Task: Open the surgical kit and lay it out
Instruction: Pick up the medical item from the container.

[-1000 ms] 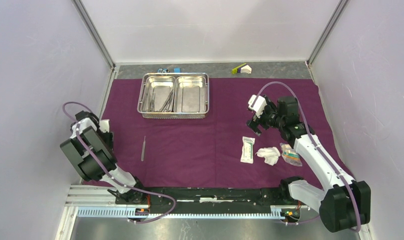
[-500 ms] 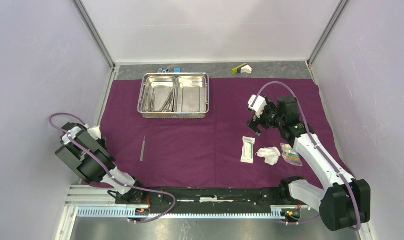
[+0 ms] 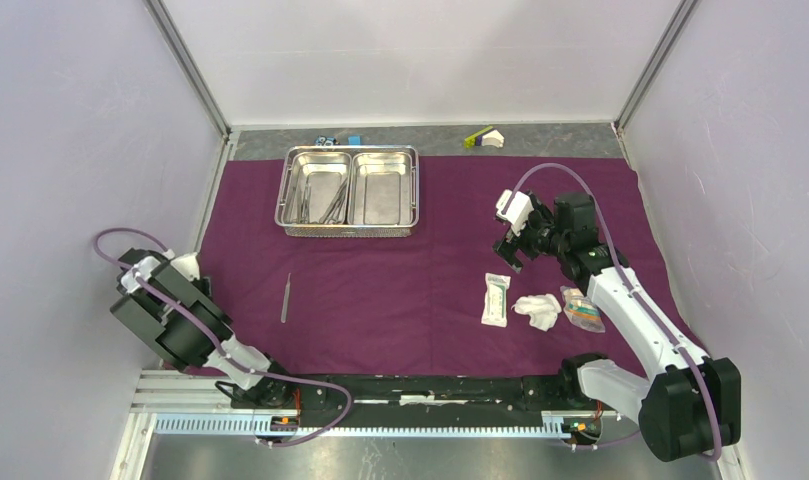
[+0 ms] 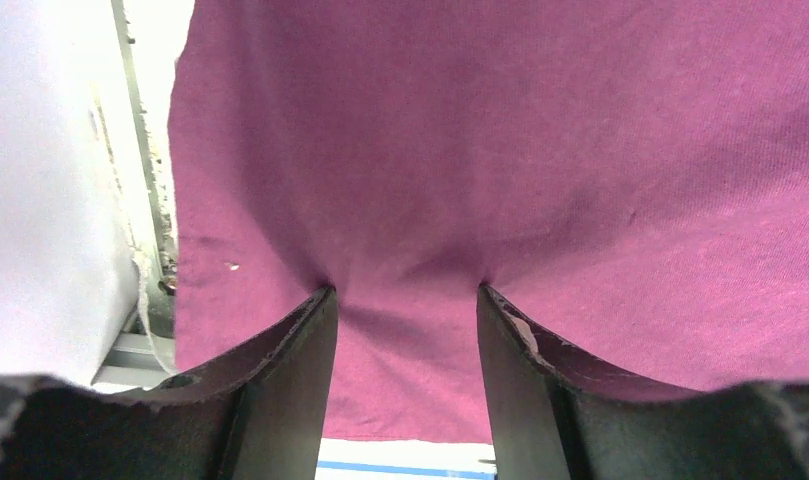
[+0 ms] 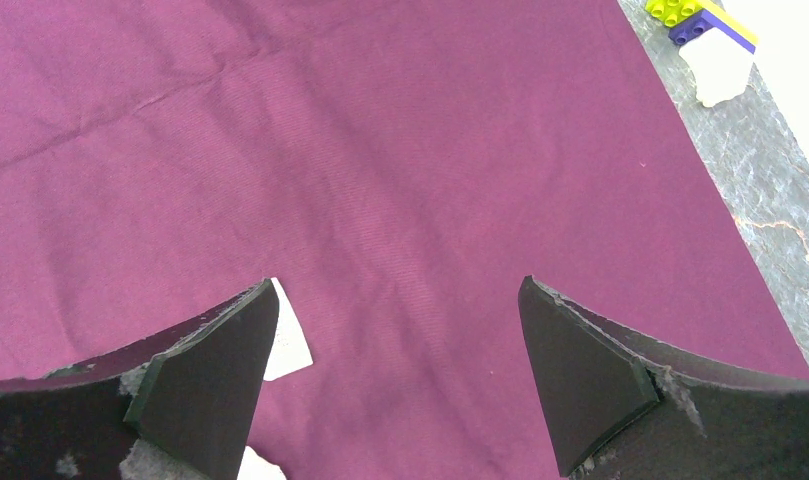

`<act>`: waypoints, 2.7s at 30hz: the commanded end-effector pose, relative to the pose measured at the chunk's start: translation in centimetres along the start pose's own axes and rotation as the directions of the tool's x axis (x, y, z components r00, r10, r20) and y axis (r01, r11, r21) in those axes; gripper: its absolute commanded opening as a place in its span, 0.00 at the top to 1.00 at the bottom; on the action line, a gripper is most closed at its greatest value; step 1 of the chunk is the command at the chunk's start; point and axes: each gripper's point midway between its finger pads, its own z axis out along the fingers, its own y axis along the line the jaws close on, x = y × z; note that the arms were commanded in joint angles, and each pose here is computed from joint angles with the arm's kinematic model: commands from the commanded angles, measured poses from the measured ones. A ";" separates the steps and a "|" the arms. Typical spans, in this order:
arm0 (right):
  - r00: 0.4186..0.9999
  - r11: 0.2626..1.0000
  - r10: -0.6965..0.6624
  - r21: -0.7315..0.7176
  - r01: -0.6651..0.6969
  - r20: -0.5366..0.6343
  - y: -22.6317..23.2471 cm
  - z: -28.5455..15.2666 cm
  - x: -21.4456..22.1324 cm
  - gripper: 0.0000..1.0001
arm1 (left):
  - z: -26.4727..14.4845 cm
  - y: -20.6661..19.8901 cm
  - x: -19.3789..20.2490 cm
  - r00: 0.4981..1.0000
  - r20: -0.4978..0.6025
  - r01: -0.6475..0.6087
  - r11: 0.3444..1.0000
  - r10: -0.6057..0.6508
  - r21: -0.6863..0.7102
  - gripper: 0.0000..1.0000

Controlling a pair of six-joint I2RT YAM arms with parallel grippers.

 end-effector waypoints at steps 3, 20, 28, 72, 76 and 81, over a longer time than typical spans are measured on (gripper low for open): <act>1.000 1.000 -0.019 -0.001 0.019 0.014 -0.1 0.1 -0.5 0.03 | -1.6 2.0 -3.2 0.998 0.056 0.024 1.000 -0.023 -0.001 0.38; 1.000 1.000 -0.005 0.013 0.005 0.018 -0.5 -0.1 -0.9 0.03 | -8.0 -6.1 -9.9 0.936 0.344 -0.123 0.987 0.081 0.102 0.29; 1.000 0.997 -0.008 0.081 0.007 0.013 -1.7 -1.1 -1.5 0.03 | -9.2 -11.9 -15.0 0.884 0.455 -0.177 0.978 0.110 0.108 0.26; 0.979 0.991 0.095 0.111 -0.076 -0.179 -3.8 0.2 5.0 0.03 | 1.0 -9.6 -27.5 0.961 0.251 -0.099 0.991 0.119 -0.090 0.25; 0.979 0.990 0.101 0.112 -0.082 -0.176 -3.9 0.1 5.1 0.03 | -1.4 -8.8 -26.8 0.953 0.272 -0.103 0.987 0.135 -0.127 0.25; 0.980 0.991 0.103 0.102 -0.086 -0.172 -3.8 0.2 5.0 0.03 | -3.9 -8.9 -26.7 0.937 0.319 -0.105 0.986 0.142 -0.129 0.24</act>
